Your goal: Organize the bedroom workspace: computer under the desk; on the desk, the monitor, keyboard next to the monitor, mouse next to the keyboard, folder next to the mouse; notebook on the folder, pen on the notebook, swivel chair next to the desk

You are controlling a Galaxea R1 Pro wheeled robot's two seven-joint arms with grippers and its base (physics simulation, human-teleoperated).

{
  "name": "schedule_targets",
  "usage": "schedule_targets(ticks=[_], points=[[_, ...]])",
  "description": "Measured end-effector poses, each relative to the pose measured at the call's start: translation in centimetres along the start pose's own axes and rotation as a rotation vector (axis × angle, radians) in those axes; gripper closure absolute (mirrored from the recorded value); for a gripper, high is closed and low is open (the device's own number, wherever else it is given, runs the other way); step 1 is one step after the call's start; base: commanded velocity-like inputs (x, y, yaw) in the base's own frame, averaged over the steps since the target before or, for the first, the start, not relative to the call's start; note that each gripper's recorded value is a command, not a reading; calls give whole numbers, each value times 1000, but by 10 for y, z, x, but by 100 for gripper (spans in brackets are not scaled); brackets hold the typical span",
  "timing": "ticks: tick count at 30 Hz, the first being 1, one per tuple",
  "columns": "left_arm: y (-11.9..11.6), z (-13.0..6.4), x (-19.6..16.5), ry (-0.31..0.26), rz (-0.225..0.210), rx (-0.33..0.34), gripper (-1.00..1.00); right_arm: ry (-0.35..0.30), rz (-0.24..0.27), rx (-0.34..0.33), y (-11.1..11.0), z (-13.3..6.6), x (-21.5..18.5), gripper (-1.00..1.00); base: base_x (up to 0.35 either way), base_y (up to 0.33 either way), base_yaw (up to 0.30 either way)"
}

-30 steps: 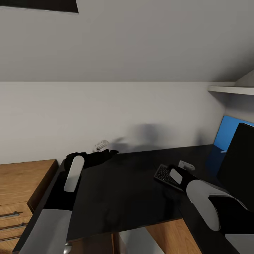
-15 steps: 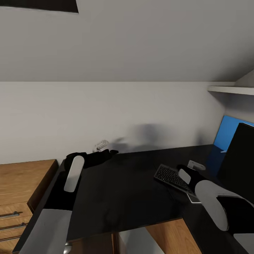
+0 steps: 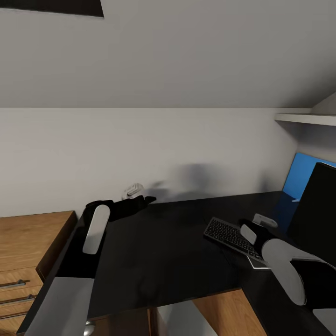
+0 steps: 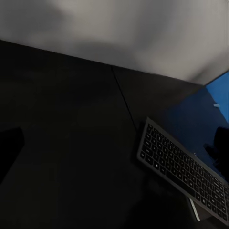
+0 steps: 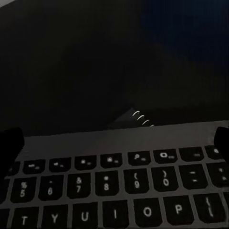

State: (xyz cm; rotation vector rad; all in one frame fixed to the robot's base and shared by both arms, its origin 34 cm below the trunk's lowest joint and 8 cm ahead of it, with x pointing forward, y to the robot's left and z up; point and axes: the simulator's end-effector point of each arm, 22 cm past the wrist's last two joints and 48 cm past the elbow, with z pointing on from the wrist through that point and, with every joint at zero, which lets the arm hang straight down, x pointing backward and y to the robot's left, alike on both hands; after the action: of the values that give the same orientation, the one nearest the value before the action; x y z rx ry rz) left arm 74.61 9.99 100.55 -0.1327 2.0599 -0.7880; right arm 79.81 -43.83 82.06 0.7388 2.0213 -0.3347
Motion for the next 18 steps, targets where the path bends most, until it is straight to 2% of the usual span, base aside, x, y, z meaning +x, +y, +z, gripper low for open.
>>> schedule_targets(ticks=[2,7,16,18], points=[[-1,-1,-1,-1,1,1,-100,9,-1,27,-17,5,3,-100,0,0,0],[-1,-2,-2,-4,1,2,-100,21,-2,54,-33,9,10,-100,0,0,0],[-1,-5,-7,-16,-1,4,-100,42,-10,65,-39,10,17,-100,0,0,0],[-1,-5,-7,-16,-1,4,-100,76,-20,64,-38,9,24,-100,0,0,0]])
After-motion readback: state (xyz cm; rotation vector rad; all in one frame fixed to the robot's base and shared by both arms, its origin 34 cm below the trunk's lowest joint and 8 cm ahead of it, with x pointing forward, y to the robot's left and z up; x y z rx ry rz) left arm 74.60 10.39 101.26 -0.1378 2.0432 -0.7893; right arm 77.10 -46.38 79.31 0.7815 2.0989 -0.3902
